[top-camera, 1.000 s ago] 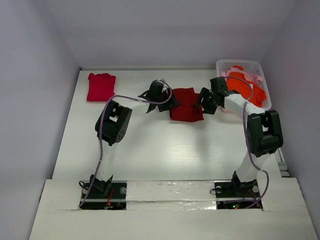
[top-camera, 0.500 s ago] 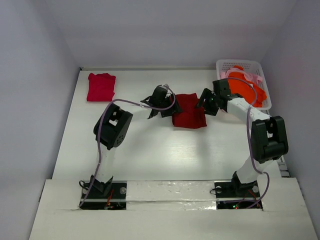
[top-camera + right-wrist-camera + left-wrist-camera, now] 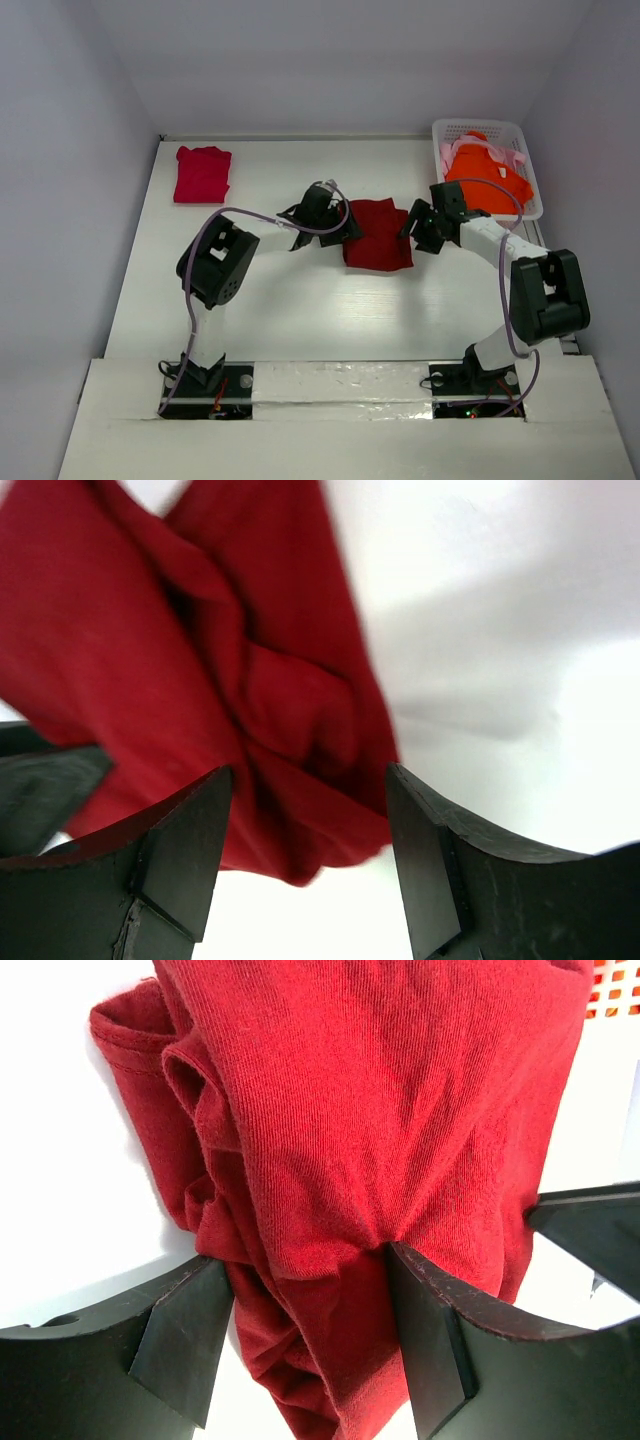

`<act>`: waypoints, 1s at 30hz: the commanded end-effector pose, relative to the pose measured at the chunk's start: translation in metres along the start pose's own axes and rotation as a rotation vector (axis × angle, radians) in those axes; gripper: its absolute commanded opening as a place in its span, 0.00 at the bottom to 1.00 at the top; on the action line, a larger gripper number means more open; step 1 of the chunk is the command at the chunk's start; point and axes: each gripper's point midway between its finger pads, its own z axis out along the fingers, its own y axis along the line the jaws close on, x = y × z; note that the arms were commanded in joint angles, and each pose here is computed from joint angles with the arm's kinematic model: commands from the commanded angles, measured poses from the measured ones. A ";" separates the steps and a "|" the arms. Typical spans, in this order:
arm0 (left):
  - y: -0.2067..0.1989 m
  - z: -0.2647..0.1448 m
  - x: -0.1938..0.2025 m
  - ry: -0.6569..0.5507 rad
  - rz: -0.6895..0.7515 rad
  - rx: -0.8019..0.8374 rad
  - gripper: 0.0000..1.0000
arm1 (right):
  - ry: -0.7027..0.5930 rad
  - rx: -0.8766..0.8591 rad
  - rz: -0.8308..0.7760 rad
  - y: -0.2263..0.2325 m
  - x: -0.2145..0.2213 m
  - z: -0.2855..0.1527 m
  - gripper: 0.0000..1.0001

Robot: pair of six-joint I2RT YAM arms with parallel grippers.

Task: Fold and stack the t-shirts
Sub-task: Fold the tshirt

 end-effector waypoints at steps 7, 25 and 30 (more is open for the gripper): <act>0.042 -0.014 0.042 0.106 -0.006 -0.140 0.60 | -0.070 -0.007 0.038 -0.012 0.009 -0.003 0.68; 0.054 -0.023 0.052 0.105 -0.006 -0.160 0.60 | -0.075 -0.102 0.055 -0.006 0.019 0.001 0.68; 0.053 -0.021 0.053 0.109 -0.018 -0.152 0.60 | -0.136 -0.088 0.052 -0.004 0.008 -0.022 0.68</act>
